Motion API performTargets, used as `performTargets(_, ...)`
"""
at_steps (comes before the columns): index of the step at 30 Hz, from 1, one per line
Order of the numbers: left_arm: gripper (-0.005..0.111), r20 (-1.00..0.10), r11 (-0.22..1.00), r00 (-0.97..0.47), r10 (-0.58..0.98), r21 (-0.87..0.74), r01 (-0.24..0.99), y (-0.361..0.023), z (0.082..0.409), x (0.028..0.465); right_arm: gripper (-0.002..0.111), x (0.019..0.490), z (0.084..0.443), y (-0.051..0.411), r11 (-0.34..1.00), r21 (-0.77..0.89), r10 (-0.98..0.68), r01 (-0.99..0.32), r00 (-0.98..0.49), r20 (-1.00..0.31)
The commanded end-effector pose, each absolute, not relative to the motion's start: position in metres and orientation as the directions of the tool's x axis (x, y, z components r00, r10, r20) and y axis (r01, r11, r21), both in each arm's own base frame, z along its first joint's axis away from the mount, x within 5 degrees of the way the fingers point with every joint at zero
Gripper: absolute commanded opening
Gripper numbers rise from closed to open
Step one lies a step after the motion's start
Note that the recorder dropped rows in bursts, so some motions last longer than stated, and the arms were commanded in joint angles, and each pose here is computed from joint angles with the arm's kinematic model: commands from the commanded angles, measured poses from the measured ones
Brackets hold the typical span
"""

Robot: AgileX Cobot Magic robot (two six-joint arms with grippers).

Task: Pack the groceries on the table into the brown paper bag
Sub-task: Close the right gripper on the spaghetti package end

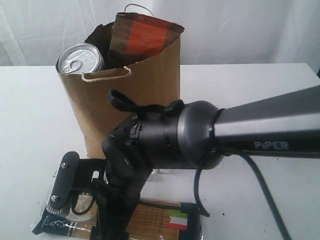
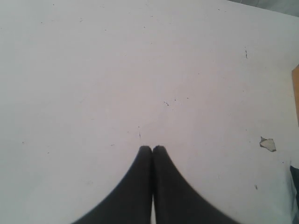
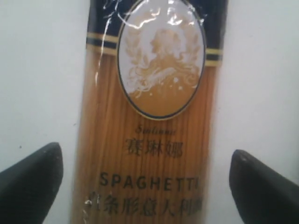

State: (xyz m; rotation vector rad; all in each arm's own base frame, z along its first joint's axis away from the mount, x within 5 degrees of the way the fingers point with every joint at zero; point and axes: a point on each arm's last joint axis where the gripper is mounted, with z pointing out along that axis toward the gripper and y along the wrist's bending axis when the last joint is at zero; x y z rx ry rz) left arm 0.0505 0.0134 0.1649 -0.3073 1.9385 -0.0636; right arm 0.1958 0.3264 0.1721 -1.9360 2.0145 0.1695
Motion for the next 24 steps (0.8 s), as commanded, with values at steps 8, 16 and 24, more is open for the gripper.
performTargets(8,0.0,-0.908,0.967,-0.348,-0.234,-0.18,-0.18,0.014,0.164,0.051,0.089,0.199,0.151,0.333,0.06,-0.15,-0.948,-0.987,-0.01,-0.319)
performTargets(16,0.0,-0.908,0.967,-0.348,-0.234,-0.18,-0.18,0.014,0.164,0.051,0.057,0.194,0.136,0.325,0.145,-0.054,-0.97,-0.988,-0.132,-0.204)
performTargets(24,0.0,-0.908,0.967,-0.348,-0.234,-0.18,-0.18,0.014,0.164,0.051,0.0,0.192,0.171,0.322,0.146,-0.067,-0.962,-0.987,-0.126,-0.241)
